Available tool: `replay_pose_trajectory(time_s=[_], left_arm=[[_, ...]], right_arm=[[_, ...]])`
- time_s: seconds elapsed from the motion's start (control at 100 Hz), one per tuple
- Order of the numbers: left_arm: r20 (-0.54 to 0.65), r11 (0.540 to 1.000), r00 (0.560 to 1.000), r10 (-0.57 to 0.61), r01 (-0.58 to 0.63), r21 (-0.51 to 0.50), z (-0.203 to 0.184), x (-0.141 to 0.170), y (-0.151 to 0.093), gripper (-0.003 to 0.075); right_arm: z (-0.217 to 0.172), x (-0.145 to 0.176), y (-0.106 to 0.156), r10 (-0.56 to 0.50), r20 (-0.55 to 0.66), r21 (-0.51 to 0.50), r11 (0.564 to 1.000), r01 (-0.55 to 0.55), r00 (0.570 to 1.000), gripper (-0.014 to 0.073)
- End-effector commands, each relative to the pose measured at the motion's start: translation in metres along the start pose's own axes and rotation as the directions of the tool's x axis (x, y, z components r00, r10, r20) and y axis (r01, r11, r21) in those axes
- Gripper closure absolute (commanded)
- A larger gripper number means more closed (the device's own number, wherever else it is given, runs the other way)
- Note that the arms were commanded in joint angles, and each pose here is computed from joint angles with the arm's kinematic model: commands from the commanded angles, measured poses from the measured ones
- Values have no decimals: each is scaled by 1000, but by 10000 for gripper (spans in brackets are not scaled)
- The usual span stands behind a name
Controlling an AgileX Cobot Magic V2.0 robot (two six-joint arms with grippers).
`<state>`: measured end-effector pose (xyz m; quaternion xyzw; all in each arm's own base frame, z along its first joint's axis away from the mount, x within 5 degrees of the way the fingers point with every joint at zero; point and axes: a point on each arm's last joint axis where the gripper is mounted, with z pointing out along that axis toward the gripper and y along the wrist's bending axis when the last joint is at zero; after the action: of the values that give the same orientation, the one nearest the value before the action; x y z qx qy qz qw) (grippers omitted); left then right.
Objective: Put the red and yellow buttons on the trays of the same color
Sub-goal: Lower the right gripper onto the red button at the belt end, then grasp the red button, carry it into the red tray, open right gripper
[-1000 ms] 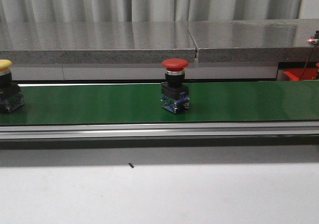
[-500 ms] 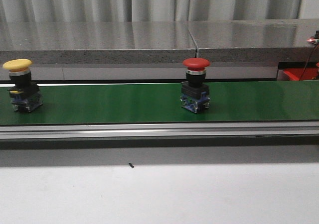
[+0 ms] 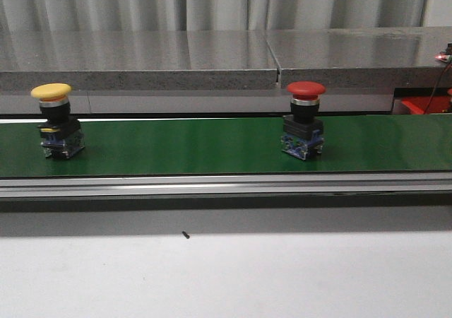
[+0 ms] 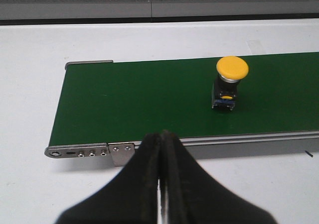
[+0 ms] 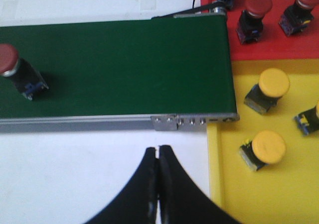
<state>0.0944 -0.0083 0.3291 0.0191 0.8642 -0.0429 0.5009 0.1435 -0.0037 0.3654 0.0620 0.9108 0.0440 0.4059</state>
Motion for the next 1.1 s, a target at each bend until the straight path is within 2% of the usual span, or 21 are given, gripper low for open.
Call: replay_pose_trajectory(time_s=[0.0, 0.25, 0.47, 0.52, 0.57, 0.69, 0.76, 0.79, 0.83, 0.9, 0.97, 1.09], left_arm=[[100, 1000, 995, -14, 13, 10, -5, -14, -1, 741], [100, 1000, 995, -14, 13, 10, -5, -14, -1, 741], [100, 1000, 995, -14, 13, 10, -5, -14, -1, 741], [100, 1000, 995, -14, 13, 10, -5, -14, -1, 741], [100, 1000, 995, -14, 13, 10, -5, -14, -1, 741], [100, 1000, 995, -14, 13, 10, -5, -14, -1, 741], [100, 1000, 995, -14, 13, 10, -5, -14, -1, 741], [100, 1000, 995, -14, 13, 10, -5, -14, -1, 741], [100, 1000, 995, -14, 13, 10, -5, -14, -1, 741], [100, 1000, 995, -14, 13, 10, -5, -14, -1, 741], [100, 1000, 995, -14, 13, 10, -5, -14, -1, 741], [100, 1000, 995, -14, 13, 10, -5, -14, -1, 741]], right_arm=[[0, -34, 2, -5, 104, -2, 1000, 5, 995, 662], [20, -76, 17, -54, 86, -34, 998, 57, 995, 662], [56, -88, 43, -129, -60, -103, 987, 122, 990, 643], [63, -89, 49, -152, -82, -118, 983, 141, 985, 591], [69, -89, 55, -177, -101, -132, 978, 163, 979, 502], [83, -89, 65, -218, -146, -147, 969, 197, 965, 174], [91, -89, 68, -233, -173, -146, 967, 209, 957, 27], [94, -88, 68, -237, -186, -144, 967, 212, 954, -11], [99, -87, 69, -244, -205, -145, 965, 217, 948, -46], [107, -84, 69, -282, -230, -157, 955, 251, 931, -51], [114, -82, 70, -375, -240, -192, 922, 335, 895, -51], [123, -81, 71, -458, -237, -221, 884, 411, 857, -51]])
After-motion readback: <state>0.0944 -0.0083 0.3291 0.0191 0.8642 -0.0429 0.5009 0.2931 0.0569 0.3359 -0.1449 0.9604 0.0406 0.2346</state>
